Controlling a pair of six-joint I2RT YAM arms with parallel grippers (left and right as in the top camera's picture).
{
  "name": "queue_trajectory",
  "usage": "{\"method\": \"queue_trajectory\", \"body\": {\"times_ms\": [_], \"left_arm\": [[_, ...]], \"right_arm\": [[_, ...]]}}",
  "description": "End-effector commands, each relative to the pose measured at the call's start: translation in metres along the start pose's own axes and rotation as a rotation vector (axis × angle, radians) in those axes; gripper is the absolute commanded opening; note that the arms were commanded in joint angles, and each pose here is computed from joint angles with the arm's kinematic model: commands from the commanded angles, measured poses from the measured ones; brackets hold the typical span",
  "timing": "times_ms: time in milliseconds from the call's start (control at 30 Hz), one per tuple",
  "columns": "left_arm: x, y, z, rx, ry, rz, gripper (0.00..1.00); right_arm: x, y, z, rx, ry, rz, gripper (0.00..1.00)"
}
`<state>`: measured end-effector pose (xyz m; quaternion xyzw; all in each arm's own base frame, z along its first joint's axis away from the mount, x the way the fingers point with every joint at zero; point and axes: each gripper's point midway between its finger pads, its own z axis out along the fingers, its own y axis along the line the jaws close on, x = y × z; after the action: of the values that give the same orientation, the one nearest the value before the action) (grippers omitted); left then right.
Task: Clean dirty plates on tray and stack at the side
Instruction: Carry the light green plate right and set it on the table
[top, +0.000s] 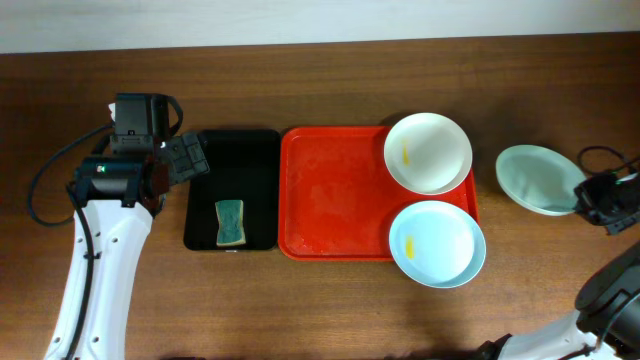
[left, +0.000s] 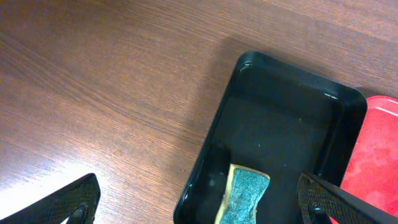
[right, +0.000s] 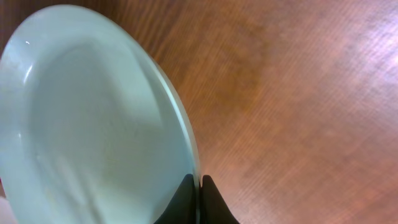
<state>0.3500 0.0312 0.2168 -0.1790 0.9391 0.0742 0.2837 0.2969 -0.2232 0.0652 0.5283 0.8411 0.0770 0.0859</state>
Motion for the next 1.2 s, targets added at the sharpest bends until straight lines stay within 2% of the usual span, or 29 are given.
{"method": "queue_trajectory", "body": {"times_ms": [0,633,1167], "left_arm": [[0.0,0.003,0.001,-0.016,-0.002,-0.018,0.99],[0.0,0.003,0.001,-0.016,-0.002,-0.018,0.99],[0.0,0.003,0.001,-0.016,-0.002,-0.018,0.99]], "right_arm": [[0.011,0.015,0.006,-0.007,-0.009,-0.06,0.04],[0.011,0.044,0.023,0.009,-0.074,-0.17,0.04],[0.002,0.032,0.022,0.089,-0.12,-0.169,0.04]]}}
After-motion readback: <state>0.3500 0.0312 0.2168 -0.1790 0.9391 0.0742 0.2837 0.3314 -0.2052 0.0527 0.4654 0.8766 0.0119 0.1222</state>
